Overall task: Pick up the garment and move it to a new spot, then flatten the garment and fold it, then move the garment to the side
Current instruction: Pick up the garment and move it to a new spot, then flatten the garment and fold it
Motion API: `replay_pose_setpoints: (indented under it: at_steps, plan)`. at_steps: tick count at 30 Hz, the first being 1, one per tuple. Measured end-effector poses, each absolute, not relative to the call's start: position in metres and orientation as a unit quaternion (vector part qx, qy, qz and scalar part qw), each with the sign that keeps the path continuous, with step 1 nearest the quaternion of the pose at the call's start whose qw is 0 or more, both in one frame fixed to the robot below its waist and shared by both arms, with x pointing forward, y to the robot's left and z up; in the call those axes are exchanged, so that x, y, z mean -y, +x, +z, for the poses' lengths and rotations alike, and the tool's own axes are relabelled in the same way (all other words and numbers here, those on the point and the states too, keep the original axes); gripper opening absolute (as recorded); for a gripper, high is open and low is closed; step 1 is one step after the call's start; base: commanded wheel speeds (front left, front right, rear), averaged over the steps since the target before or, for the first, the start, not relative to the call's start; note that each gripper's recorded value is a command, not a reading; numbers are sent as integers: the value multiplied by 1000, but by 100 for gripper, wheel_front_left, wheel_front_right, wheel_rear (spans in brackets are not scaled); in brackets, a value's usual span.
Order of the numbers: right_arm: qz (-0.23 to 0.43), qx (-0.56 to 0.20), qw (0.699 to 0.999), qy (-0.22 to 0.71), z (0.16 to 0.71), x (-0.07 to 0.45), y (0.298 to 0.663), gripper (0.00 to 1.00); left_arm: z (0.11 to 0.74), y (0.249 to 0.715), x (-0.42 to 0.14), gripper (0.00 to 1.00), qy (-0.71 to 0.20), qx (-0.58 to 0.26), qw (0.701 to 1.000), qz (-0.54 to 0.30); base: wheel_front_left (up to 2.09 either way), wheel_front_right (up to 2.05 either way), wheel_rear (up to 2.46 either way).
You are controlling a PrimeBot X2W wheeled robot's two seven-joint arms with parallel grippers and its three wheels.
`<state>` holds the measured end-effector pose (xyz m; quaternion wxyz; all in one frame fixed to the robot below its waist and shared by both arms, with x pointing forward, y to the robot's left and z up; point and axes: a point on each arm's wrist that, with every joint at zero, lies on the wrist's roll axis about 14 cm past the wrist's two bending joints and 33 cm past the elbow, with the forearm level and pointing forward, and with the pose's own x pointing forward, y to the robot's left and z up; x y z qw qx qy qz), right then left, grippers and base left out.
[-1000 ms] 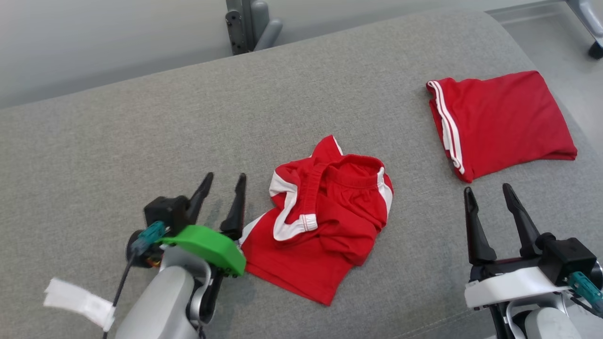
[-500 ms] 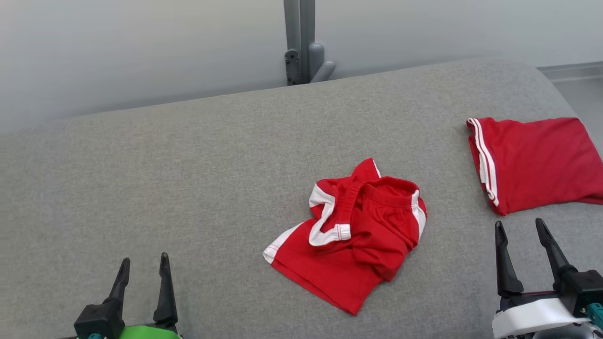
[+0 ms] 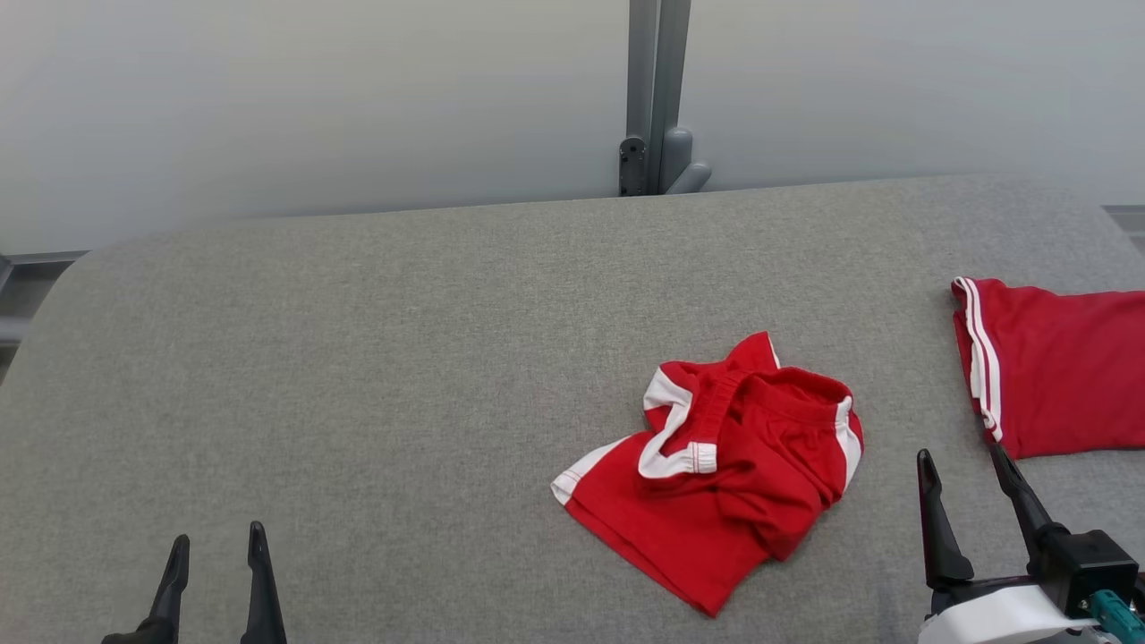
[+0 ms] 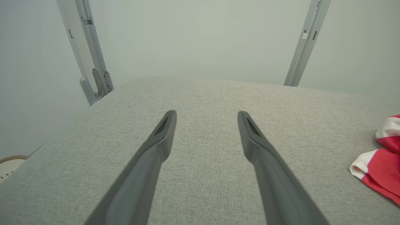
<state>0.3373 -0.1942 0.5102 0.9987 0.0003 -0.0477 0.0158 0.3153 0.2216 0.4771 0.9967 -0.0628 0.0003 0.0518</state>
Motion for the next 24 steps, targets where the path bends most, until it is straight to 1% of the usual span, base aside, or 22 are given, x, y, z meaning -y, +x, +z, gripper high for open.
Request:
replay_pose_setpoints:
  at_steps: [11, 24]
  plan:
    - [29, 46, 999, 2, 509, 186, 341, 100, 480, 312, -226, 100, -63, 6, 996, 55, 0, 0, 0]
    - [19, 46, 999, 2, 509, 192, 339, 100, 485, 323, -217, 100, -68, 13, 997, 39, 0, 0, 0]
